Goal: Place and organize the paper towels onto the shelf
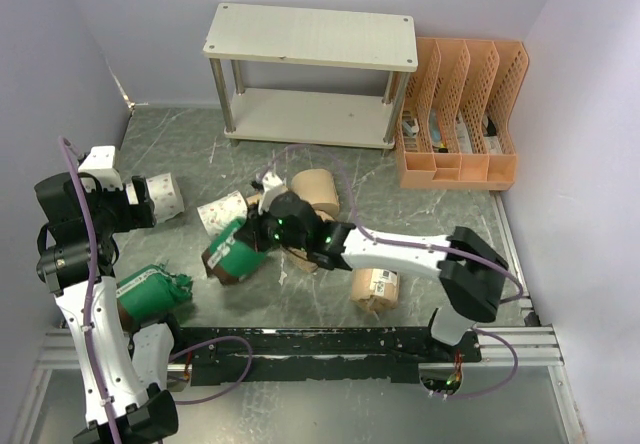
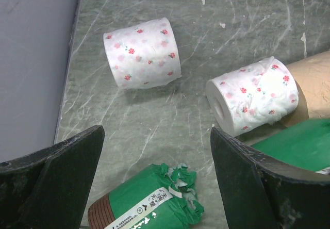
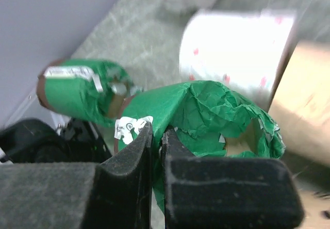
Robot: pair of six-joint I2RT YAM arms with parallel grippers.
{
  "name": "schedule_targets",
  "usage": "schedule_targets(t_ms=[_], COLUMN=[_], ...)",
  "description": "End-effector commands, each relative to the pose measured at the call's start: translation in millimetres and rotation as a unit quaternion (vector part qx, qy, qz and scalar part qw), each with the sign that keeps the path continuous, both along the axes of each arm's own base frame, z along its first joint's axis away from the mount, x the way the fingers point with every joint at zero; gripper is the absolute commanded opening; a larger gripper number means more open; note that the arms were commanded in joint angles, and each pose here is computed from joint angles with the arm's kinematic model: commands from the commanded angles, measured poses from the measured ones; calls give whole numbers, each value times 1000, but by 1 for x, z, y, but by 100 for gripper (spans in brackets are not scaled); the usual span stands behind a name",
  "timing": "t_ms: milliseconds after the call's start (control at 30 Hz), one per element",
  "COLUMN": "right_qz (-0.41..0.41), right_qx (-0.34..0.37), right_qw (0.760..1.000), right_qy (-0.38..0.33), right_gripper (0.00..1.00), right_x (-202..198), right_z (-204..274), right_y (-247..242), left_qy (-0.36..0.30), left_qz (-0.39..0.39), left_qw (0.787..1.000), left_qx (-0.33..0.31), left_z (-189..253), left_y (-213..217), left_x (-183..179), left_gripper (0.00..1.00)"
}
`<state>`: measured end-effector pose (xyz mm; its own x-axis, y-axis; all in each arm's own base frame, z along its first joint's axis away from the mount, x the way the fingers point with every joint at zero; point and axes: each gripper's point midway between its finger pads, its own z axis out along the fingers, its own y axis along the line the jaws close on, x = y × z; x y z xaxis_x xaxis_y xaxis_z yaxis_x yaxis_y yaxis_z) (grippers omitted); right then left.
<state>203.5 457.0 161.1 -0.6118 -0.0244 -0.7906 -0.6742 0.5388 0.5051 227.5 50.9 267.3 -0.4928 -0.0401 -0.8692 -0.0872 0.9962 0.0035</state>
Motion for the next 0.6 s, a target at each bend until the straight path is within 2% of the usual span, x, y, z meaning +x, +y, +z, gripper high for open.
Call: schedule_targets(t_ms=[0, 233, 400, 567], right_qz=[-46, -114, -151, -224], right_qx=[-86, -230, -283, -369], right_qw=[981, 933, 912, 850], right_qy=[-166, -254, -254, -302], right_gripper=[0, 0, 0, 0], right_x=[37, 80, 136, 199], right_z=[90, 114, 118, 134], right_y=[-34, -86, -120, -162], left_qy=[-13, -14, -14, -32], left_qz=[3, 0, 1, -3], left_qw=[1000, 1000, 1000, 999], left_qx=[5, 4, 5, 12], left_z=[7, 7, 7, 15], left_y=[2, 1, 1, -2], left_x=[1, 1, 0, -5], left_gripper=[95, 95, 96, 96])
